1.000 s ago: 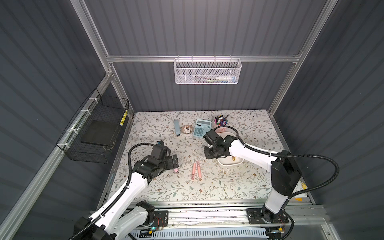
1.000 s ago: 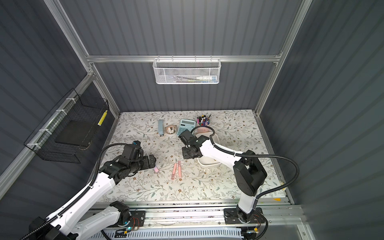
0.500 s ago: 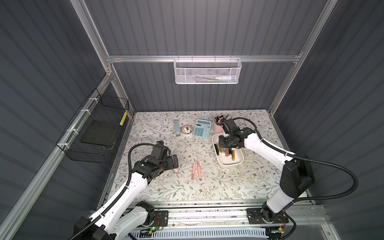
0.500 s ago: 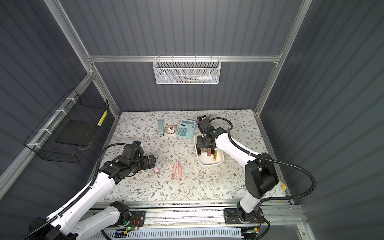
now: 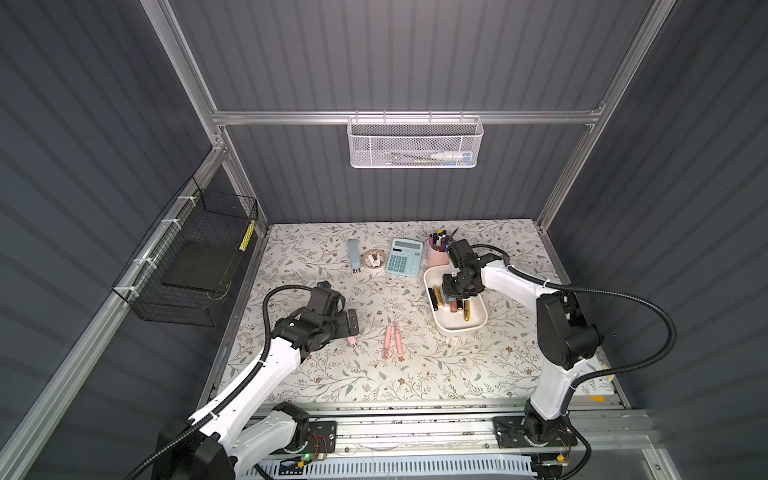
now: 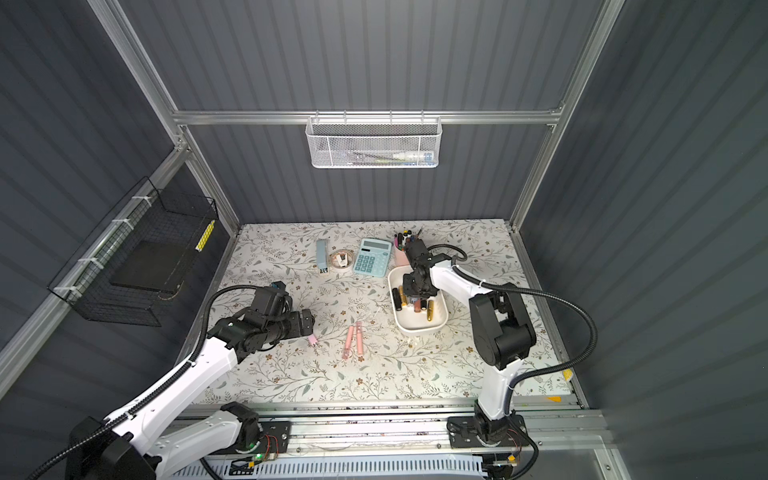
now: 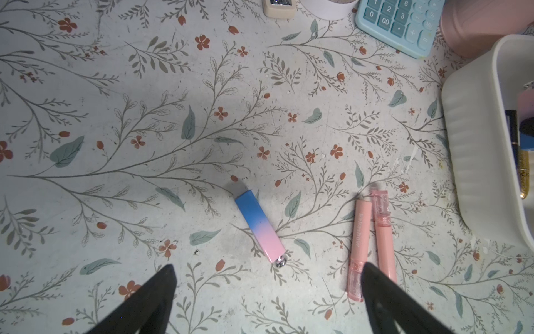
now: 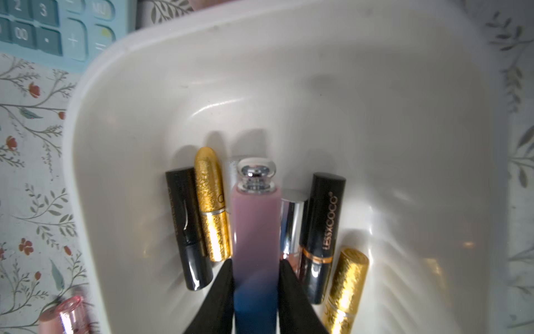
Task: Put the lipstick into the storage box
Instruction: Place the lipstick in the storage box.
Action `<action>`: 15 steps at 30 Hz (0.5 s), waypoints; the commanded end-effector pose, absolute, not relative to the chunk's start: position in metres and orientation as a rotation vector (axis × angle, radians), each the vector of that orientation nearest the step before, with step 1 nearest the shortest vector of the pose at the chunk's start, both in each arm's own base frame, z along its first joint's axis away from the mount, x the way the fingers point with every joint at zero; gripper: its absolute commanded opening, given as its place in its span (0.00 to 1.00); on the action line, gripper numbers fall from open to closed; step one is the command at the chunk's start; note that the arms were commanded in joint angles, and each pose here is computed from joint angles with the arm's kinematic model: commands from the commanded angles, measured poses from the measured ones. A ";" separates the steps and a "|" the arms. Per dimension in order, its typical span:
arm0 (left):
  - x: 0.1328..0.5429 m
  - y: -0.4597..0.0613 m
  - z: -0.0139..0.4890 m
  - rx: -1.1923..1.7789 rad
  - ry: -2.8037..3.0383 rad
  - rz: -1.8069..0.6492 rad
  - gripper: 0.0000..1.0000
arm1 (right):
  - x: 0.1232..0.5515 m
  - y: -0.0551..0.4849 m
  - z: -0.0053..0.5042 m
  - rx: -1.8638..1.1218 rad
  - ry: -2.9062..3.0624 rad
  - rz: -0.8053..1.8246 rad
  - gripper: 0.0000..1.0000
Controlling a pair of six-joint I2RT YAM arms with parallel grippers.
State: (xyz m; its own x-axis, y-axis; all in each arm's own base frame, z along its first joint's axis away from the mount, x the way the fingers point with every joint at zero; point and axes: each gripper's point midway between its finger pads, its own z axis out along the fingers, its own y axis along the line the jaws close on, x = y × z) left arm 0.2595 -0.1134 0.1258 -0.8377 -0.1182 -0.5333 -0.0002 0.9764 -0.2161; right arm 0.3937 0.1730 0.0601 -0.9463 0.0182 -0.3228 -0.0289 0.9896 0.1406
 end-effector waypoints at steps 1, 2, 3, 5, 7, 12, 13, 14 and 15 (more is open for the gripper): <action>0.269 -0.116 0.130 -0.067 2.529 -0.278 1.00 | 0.410 0.175 0.067 -0.018 2.774 0.232 0.27; 0.270 -0.116 0.129 -0.063 2.532 -0.276 1.00 | 0.411 0.174 0.064 -0.015 2.780 0.232 0.27; 0.270 -0.116 0.126 -0.061 2.539 -0.273 1.00 | 0.413 0.173 0.063 -0.016 2.785 0.236 0.27; 0.271 -0.117 0.124 -0.062 2.544 -0.269 1.00 | 0.416 0.170 0.059 -0.011 2.790 0.235 0.27; 0.272 -0.117 0.122 -0.060 2.546 -0.267 1.00 | 0.419 0.168 0.056 -0.003 2.796 0.239 0.27; 0.275 -0.117 0.120 -0.063 2.547 -0.255 1.00 | 0.425 0.168 0.050 -0.011 2.803 0.246 0.28; 0.275 -0.117 0.120 -0.064 2.546 -0.255 1.00 | 0.426 0.168 0.048 -0.015 2.808 0.241 0.28; 0.275 -0.117 0.119 -0.064 2.547 -0.255 1.00 | 0.426 0.167 0.047 -0.015 2.811 0.236 0.28; 0.275 -0.117 0.119 -0.066 2.548 -0.254 1.00 | 0.427 0.167 0.046 -0.017 2.811 0.235 0.28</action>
